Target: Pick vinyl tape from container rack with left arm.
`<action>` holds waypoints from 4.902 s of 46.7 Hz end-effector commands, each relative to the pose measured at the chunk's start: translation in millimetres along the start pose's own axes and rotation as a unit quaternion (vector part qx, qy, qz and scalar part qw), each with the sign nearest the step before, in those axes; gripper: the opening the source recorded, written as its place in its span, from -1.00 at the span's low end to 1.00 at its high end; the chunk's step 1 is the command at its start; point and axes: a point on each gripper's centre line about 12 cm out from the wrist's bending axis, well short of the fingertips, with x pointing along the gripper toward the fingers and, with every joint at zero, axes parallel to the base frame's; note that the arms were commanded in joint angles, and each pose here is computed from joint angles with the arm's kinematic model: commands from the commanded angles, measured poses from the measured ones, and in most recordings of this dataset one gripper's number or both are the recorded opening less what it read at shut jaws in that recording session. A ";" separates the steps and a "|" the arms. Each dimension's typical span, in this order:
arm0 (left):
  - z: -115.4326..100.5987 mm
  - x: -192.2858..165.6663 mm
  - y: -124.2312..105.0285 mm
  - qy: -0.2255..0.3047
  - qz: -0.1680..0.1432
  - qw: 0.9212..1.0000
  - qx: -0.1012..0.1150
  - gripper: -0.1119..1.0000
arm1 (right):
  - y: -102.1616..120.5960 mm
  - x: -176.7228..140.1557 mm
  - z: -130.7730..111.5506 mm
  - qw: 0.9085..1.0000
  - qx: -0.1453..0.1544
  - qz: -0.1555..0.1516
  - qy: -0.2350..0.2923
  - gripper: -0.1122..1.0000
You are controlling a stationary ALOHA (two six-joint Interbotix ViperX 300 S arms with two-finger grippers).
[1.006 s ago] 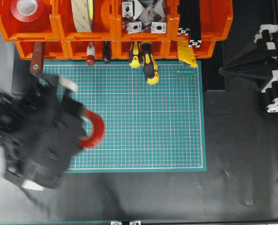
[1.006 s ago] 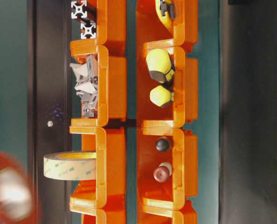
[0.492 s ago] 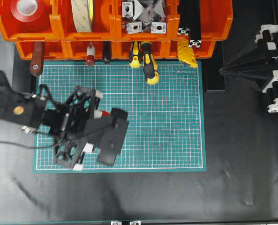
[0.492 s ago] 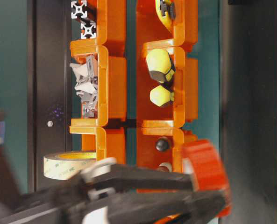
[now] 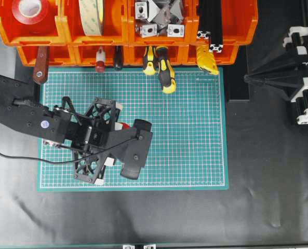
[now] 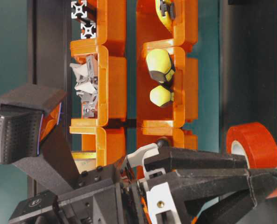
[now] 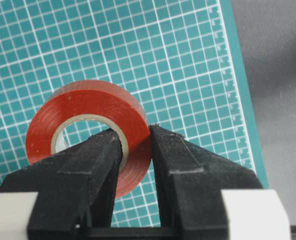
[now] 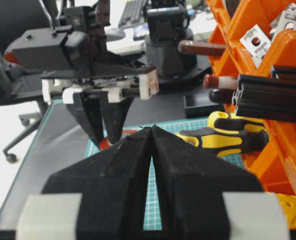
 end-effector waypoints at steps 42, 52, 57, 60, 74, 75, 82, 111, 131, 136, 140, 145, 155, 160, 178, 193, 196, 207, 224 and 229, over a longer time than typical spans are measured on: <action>3.9 -66.2 7.5 -0.078 0.003 0.996 -0.043 0.79 | 3.5 1.7 16.1 1.000 0.003 0.006 -0.024 -0.79; -18.4 -132.8 2.6 -0.156 -0.007 0.986 -0.064 0.79 | 4.7 1.7 15.8 1.000 0.003 0.009 -0.023 -0.79; -33.5 -168.8 4.1 -0.218 -0.010 0.973 -0.068 0.79 | 4.9 1.7 15.4 1.000 0.003 0.010 -0.021 -0.79; -43.6 -184.8 4.8 -0.257 -0.014 0.963 -0.076 0.79 | 4.9 1.7 15.5 1.000 0.003 0.010 -0.022 -0.79; -90.5 -240.1 9.2 -0.415 -0.018 0.906 -0.085 0.79 | 4.8 2.5 14.5 1.000 0.000 0.009 -0.019 -0.79; -93.8 -242.1 9.8 -0.419 -0.017 0.904 -0.086 0.79 | 4.8 2.5 14.5 1.000 0.000 0.009 -0.019 -0.79; -115.6 -261.8 12.8 -0.452 -0.012 0.887 -0.091 0.79 | 4.8 2.5 14.5 1.000 0.000 0.009 -0.019 -0.79; -146.0 -256.7 13.2 -0.470 -0.006 0.877 -0.096 0.79 | 4.0 2.5 9.1 1.000 0.000 0.007 -0.004 -0.79; -148.0 -252.7 14.9 -0.468 -0.003 0.878 -0.102 0.78 | 3.6 2.4 8.5 1.000 0.001 0.006 -0.003 -0.79; -148.0 -252.3 15.1 -0.469 -0.003 0.877 -0.103 0.77 | 3.6 2.4 8.5 1.000 0.000 0.006 -0.003 -0.79; -148.3 -251.0 15.8 -0.468 -0.001 0.877 -0.104 0.77 | 3.9 2.4 8.5 1.000 0.000 0.007 -0.003 -0.79; -148.7 -250.7 16.2 -0.473 0.000 0.875 -0.104 0.77 | 3.8 2.4 8.0 1.000 0.000 0.007 -0.003 -0.79; -150.3 -243.2 17.2 -0.482 0.002 0.870 -0.106 0.77 | 3.5 2.4 7.9 1.000 0.000 0.006 -0.002 -0.79; -151.2 -241.6 16.7 -0.492 0.002 0.864 -0.105 0.77 | 3.8 2.4 8.4 1.000 0.000 0.007 -0.004 -0.79; -157.1 -241.9 15.4 -0.517 -0.001 0.850 -0.103 0.77 | 4.2 -1.0 11.2 1.000 0.003 0.009 -0.019 -0.79; -157.5 -238.1 15.2 -0.514 -0.009 0.850 -0.116 0.77 | 5.5 -0.6 2.9 1.000 0.005 0.014 -0.005 -0.79; -157.2 -238.5 15.1 -0.517 -0.011 0.848 -0.118 0.77 | 6.5 -1.4 4.0 1.000 0.005 0.017 -0.008 -0.79; -156.2 -235.9 14.6 -0.534 -0.010 0.838 -0.111 0.77 | 6.3 -2.3 6.6 1.000 -0.004 0.017 -0.020 -0.79; -156.8 -234.4 13.5 -0.564 -0.012 0.819 -0.105 0.77 | 4.9 -2.3 5.0 1.000 -0.006 0.013 -0.015 -0.79; -157.4 -230.6 13.4 -0.559 -0.012 0.822 -0.105 0.77 | 4.9 -2.3 4.6 1.000 -0.007 0.013 -0.015 -0.79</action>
